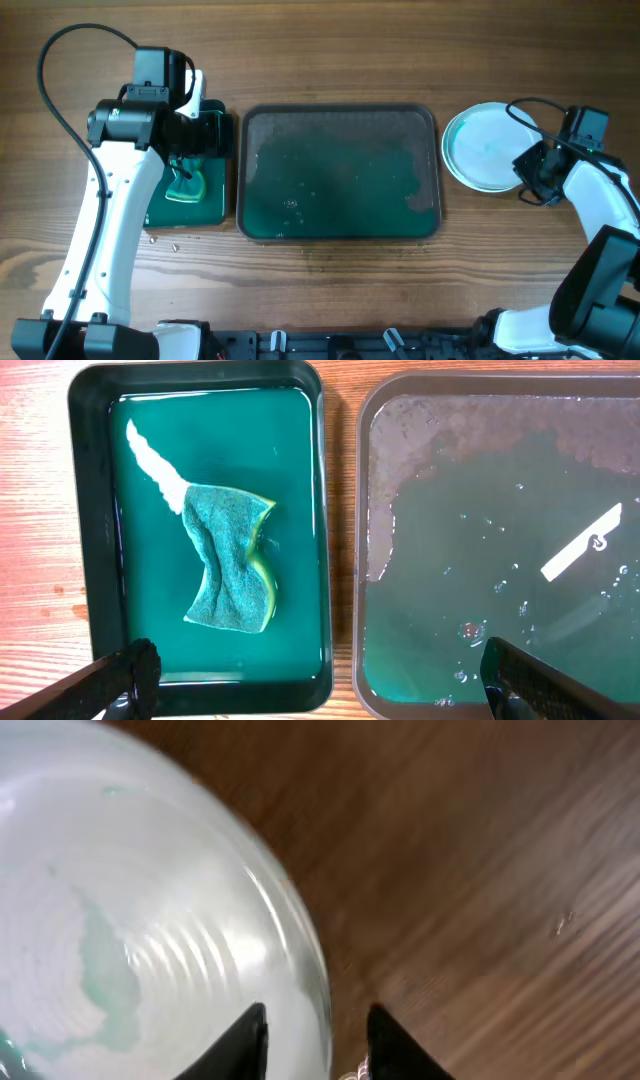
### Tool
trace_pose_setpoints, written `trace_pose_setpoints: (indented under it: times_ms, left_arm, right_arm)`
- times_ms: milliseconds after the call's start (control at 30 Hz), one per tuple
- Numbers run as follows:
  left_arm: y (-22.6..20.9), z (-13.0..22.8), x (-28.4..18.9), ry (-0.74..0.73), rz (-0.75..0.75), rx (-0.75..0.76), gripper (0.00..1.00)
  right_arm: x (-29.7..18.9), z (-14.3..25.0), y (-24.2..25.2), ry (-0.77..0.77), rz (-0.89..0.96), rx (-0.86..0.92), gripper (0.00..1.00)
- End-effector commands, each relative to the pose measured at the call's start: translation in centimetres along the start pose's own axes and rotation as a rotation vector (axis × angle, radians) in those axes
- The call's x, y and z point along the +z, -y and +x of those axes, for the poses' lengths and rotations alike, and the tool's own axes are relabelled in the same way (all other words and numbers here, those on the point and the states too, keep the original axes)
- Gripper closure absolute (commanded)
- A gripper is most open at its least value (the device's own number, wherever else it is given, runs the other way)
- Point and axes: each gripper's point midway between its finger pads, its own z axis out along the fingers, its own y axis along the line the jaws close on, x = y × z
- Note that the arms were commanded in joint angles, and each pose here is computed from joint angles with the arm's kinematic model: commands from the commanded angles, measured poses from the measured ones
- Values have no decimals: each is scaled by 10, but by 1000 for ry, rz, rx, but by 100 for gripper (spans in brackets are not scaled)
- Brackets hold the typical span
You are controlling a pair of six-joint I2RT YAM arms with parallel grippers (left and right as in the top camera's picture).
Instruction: Clean dirty plates on tray and stack at the side
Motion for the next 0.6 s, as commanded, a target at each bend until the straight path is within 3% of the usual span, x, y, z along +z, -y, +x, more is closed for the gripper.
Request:
trace_pose_setpoints:
  times_ms: [0,100,200,300,333,567]
  left_arm:
    - [3,-4,-5,20,12,-8,0]
    - [3,-4,-5,20,12,-8,0]
    - [3,-4,-5,20,12,-8,0]
    - [3,-4,-5,20,12,-8,0]
    - [3,-4,-5,20,12,-8,0]
    - [3,-4,-5,20,12,-8,0]
  right_arm:
    - [-37,0,-23,-13,-129,-36,65]
    - [-106,2,-43,23,-268,-138,64]
    - [-169,15,-47,94,-366,-211,54]
    - [-235,45,-52,177,-530,-301,32]
    - [-252,58,-51,190,-580,-304,0]
    - [-312,90,-22,379,-657,-175,0]
